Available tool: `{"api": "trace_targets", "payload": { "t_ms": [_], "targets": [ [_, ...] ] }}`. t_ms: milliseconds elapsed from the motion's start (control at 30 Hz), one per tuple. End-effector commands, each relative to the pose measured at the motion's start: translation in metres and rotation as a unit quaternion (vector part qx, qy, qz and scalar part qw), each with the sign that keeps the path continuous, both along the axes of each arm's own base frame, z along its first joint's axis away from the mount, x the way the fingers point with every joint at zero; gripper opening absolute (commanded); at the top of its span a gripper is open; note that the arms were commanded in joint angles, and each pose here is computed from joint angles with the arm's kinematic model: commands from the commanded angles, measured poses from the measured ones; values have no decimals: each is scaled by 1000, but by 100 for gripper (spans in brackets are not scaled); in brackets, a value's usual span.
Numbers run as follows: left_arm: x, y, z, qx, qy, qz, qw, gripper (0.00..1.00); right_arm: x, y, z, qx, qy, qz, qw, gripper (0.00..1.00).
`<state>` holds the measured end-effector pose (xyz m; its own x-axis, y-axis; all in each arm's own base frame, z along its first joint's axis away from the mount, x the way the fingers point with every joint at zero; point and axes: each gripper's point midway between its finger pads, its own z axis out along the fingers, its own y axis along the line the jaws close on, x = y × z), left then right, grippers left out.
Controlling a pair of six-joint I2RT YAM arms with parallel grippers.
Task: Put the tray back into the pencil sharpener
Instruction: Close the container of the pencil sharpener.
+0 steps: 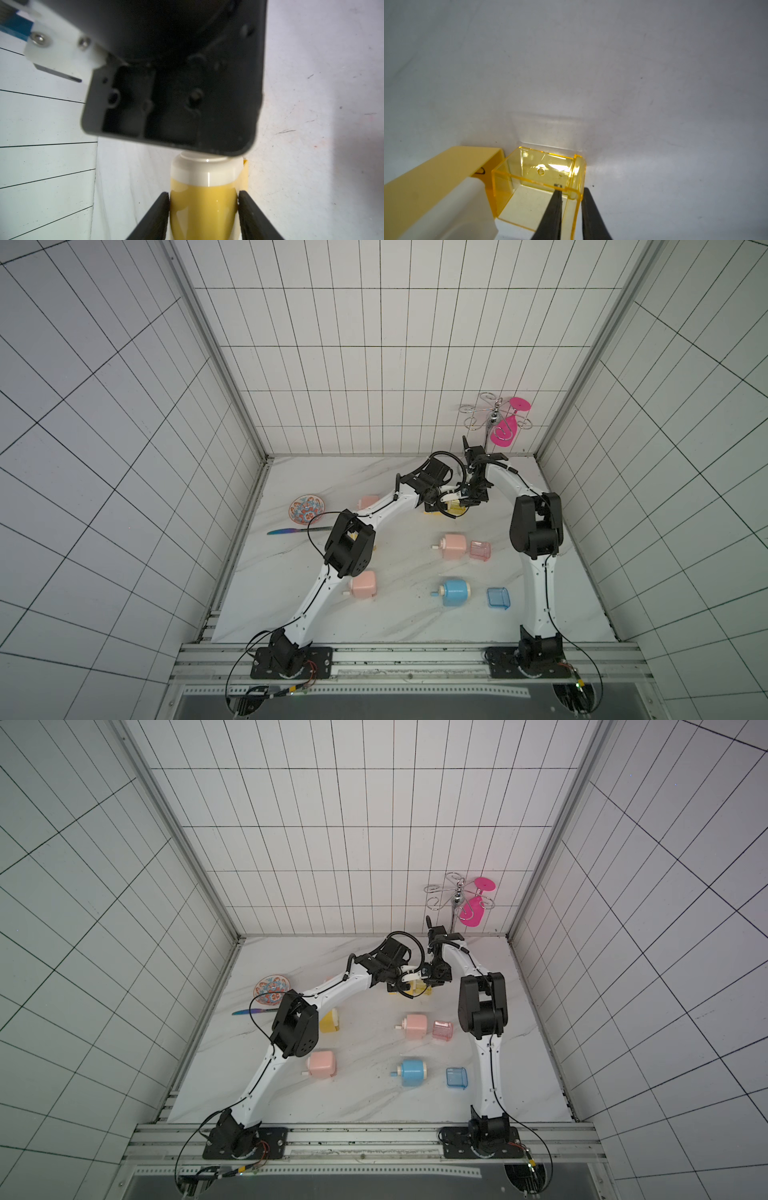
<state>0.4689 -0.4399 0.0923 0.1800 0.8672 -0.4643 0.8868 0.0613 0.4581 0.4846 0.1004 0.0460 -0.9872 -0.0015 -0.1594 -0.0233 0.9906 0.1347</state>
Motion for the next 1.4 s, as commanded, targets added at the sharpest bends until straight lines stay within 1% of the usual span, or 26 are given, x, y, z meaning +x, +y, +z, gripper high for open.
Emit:
{"api": "trace_targets", "payload": {
  "t_ms": [0, 133, 400, 933, 1367],
  "targets": [
    [0, 1, 19, -10, -13, -8, 1000, 56, 3, 6, -3, 3, 6, 7, 1000, 17],
    [2, 2, 20, -11, -15, -7, 1000, 56, 5, 3, -6, -6, 6, 8, 1000, 15],
    [3, 3, 21, -12, -16, -7, 1000, 56, 4, 1, -8, -15, 6, 14, 1000, 13],
    [3, 3, 23, -13, -18, -7, 1000, 56, 2, 9, -2, -1, -2, 34, 999, 12],
    [3, 5, 24, -11, -19, -5, 1000, 56, -1, 9, 5, 3, -9, 36, 999, 10]
  ]
}}
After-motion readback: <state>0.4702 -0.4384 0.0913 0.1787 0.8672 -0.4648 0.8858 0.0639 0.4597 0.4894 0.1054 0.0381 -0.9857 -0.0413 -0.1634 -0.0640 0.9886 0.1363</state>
